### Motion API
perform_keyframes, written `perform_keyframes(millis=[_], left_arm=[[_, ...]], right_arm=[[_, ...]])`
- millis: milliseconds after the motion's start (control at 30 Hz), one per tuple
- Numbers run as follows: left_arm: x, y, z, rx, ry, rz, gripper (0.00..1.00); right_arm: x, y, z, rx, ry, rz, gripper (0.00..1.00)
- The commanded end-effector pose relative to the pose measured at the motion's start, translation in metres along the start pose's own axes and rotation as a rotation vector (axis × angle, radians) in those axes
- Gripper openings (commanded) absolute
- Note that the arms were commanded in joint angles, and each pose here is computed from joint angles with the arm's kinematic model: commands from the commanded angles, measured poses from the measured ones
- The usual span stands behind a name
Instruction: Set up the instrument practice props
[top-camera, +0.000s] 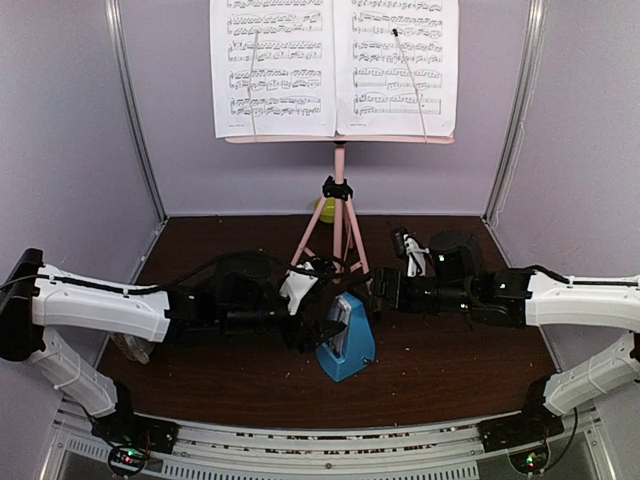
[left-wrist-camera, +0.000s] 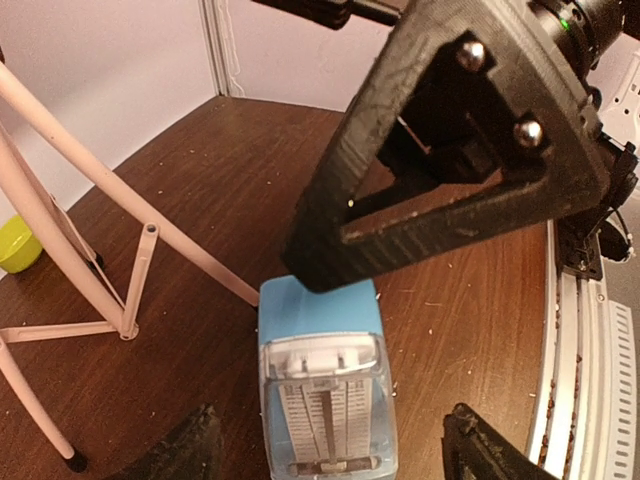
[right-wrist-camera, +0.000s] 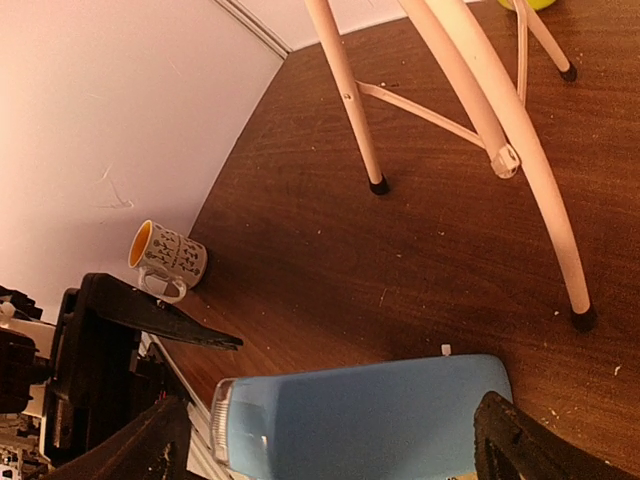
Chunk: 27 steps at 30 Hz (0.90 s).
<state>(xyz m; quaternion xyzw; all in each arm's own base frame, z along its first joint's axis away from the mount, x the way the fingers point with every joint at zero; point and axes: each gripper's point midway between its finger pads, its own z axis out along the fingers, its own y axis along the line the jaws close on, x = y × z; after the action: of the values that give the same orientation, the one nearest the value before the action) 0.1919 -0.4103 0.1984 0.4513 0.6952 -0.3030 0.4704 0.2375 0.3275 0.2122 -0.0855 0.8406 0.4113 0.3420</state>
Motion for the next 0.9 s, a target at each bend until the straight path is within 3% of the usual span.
perform_keyframes(millis=[0, 300, 600, 867], left_arm=[[-0.031, -0.002, 0.005, 0.024, -0.092, -0.013, 0.76], [-0.036, 0.0, 0.011, 0.015, -0.095, -0.012, 0.62], [-0.035, 0.005, 0.017, -0.012, -0.079, -0.02, 0.59], [-0.026, 0.009, 0.016, -0.038, -0.051, -0.025, 0.42]], right_arm=[[0.002, 0.0, 0.006, -0.049, 0.004, 0.071, 0.98], [0.013, -0.014, 0.015, -0.036, 0.029, 0.121, 0.93], [0.027, -0.026, 0.016, -0.008, 0.065, 0.108, 0.9], [0.041, -0.043, 0.017, 0.04, 0.091, 0.079, 0.89]])
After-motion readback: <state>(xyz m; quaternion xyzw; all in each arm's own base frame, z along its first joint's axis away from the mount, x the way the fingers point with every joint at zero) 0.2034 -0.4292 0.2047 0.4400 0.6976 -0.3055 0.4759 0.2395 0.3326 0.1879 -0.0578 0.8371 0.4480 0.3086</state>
